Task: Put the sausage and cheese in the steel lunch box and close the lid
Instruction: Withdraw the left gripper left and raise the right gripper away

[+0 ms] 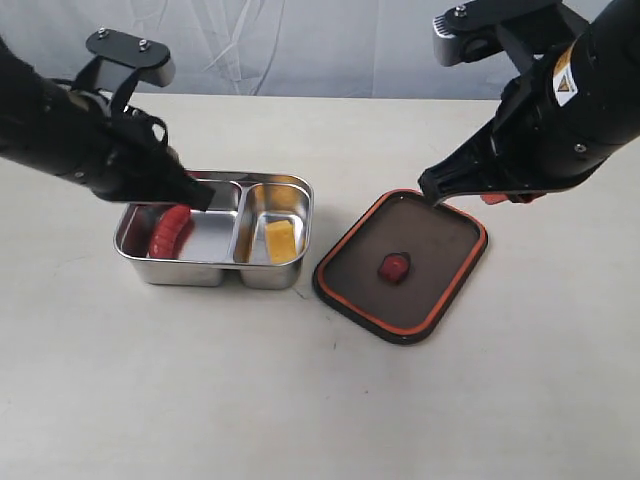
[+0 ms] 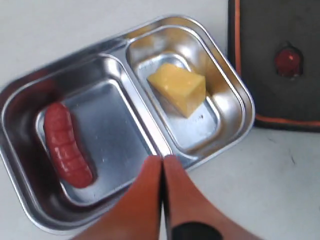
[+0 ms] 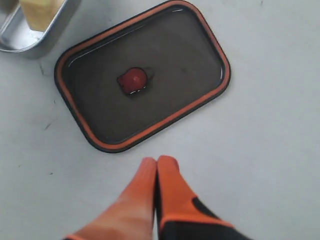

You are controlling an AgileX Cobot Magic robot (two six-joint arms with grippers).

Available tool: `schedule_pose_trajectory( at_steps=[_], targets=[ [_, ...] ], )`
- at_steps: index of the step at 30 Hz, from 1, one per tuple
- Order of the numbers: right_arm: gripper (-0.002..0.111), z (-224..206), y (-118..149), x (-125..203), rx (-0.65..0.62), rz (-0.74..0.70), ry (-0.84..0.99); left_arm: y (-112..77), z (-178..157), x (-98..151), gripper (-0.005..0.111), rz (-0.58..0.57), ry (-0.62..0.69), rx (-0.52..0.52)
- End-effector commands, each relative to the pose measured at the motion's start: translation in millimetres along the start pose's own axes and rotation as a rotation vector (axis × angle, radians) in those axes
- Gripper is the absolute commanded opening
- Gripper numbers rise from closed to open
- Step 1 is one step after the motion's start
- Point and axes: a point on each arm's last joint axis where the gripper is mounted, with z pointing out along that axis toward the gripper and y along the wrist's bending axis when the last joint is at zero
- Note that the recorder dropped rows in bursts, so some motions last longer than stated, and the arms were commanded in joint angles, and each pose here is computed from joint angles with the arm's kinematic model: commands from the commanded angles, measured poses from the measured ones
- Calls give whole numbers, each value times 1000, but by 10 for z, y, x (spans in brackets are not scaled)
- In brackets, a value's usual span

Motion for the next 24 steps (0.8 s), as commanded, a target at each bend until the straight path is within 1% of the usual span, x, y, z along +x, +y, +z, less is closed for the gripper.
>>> schedule_pose_trajectory(
  at_steps=[1,7,11,15,21,24],
  targets=[
    [-1,-6,-239,-13,19,102,-5,-74,-247,273,0,-25,-8,10],
    [-1,44,-765,2,78,211,-19,-167,-591,535,0,-20,-86,13],
    [-1,144,-1075,69,70,261,23,-242,-809,677,0,-20,-129,35],
    [-1,344,-1227,100,4,250,77,-317,-944,804,0,-24,-117,79],
    [-1,803,-1379,93,-52,348,134,-368,-1014,963,0,-40,-122,109],
    [-1,1054,-1371,91,-95,393,172,-379,-973,1054,0,-42,-69,126]
  ],
)
